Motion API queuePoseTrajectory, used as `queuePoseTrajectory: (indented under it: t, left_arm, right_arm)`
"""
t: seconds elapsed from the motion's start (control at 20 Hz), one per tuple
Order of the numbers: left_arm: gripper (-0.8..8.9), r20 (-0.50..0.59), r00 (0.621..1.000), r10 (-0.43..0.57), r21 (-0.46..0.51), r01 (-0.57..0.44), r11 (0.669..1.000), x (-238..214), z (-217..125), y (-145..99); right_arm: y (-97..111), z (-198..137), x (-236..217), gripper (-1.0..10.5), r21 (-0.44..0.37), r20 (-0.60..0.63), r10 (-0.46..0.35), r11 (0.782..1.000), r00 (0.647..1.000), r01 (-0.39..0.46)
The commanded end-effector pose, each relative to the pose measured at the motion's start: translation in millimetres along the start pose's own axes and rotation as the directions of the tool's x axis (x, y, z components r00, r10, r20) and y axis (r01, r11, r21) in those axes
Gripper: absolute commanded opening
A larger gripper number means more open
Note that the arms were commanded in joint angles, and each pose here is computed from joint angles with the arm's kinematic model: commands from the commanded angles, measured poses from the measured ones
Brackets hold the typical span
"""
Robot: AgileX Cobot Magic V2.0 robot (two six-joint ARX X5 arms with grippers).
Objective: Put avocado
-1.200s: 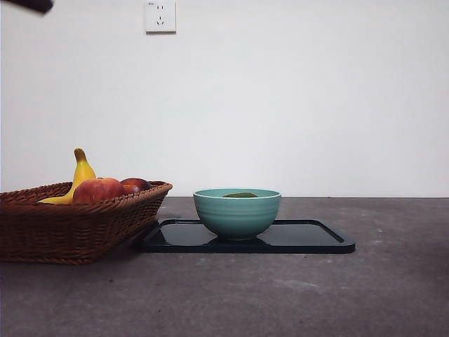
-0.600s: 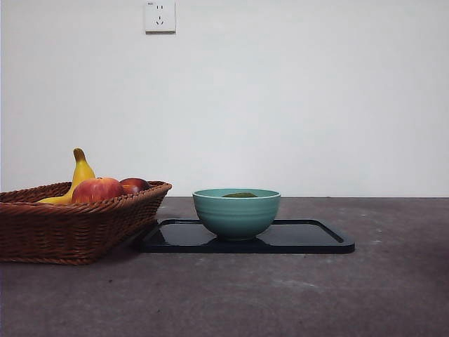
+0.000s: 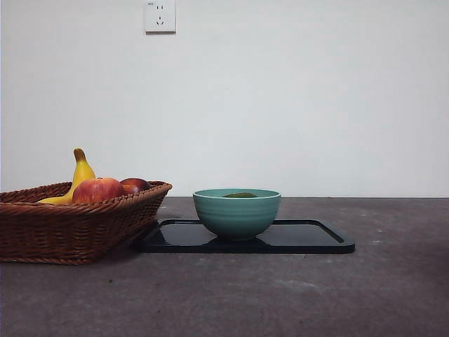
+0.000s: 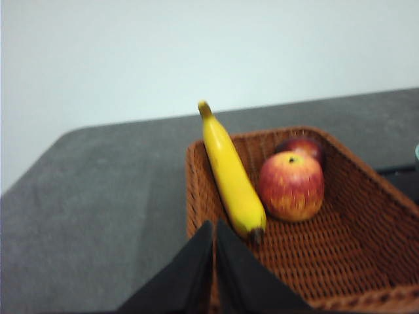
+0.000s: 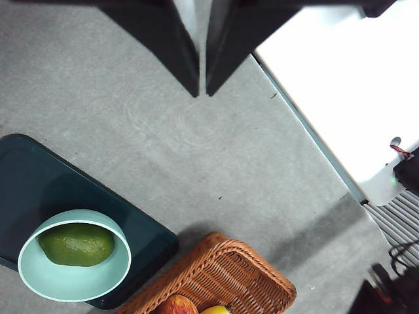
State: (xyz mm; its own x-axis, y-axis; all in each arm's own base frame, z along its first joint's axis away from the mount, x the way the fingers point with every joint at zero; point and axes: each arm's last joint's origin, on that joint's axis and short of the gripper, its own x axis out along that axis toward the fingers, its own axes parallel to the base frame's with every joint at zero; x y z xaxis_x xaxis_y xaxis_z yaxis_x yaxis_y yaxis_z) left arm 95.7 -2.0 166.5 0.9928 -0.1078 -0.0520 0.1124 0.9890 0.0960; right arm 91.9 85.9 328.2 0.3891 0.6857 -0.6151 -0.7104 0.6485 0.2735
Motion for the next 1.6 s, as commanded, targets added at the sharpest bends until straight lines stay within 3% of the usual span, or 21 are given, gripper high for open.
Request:
queuePoseTrajectory:
  t: [0.05, 0.25, 1.1, 1.25, 1.35, 1.45, 1.6]
  left_arm:
    - [0.07, -0.014, 1.0, 0.006, -0.012, -0.006, 1.0, 1.5, -6.6, -0.2]
    - [0.07, -0.12, 0.993, -0.005, -0.025, 0.002, 1.0, 0.8, -16.9, -1.3]
    - [0.07, -0.122, 0.993, -0.006, -0.037, 0.001, 0.999, 0.7, -16.9, -1.3]
    - [0.07, -0.122, 0.993, -0.006, -0.037, 0.001, 0.999, 0.7, -16.9, -1.3]
    - [0.07, -0.122, 0.993, -0.006, -0.037, 0.001, 0.999, 0.7, -16.9, -1.3]
    - [0.07, -0.122, 0.993, -0.006, -0.037, 0.001, 0.999, 0.7, -16.9, -1.3]
    - [0.07, -0.122, 0.993, -0.006, -0.037, 0.001, 0.999, 0.7, -16.9, -1.3]
  right_arm:
    - [1.3, 2.5, 0.1, 0.1, 0.0, 0.009, 0.007, 1.0, 1.0, -0.007]
    - [1.3, 2.5, 0.1, 0.1, 0.001, 0.008, 0.007, 1.0, 1.0, -0.007]
    - [1.3, 2.5, 0.1, 0.1, 0.001, 0.008, 0.007, 1.0, 1.0, -0.007]
    - [0.4, 4.1, -2.5, 0.1, -0.021, 0.041, -0.001, 1.0, 0.999, 0.002]
    - [-4.3, 3.7, -11.9, 0.1, -0.084, 0.101, -0.044, 0.995, 0.994, 0.052]
    - [-12.9, 5.5, -25.2, 0.1, -0.059, 0.234, -0.121, 0.989, 0.965, 0.139]
    - [-30.4, -4.9, -38.7, 0.1, 0.004, 0.44, -0.288, 0.948, 0.85, 0.319]
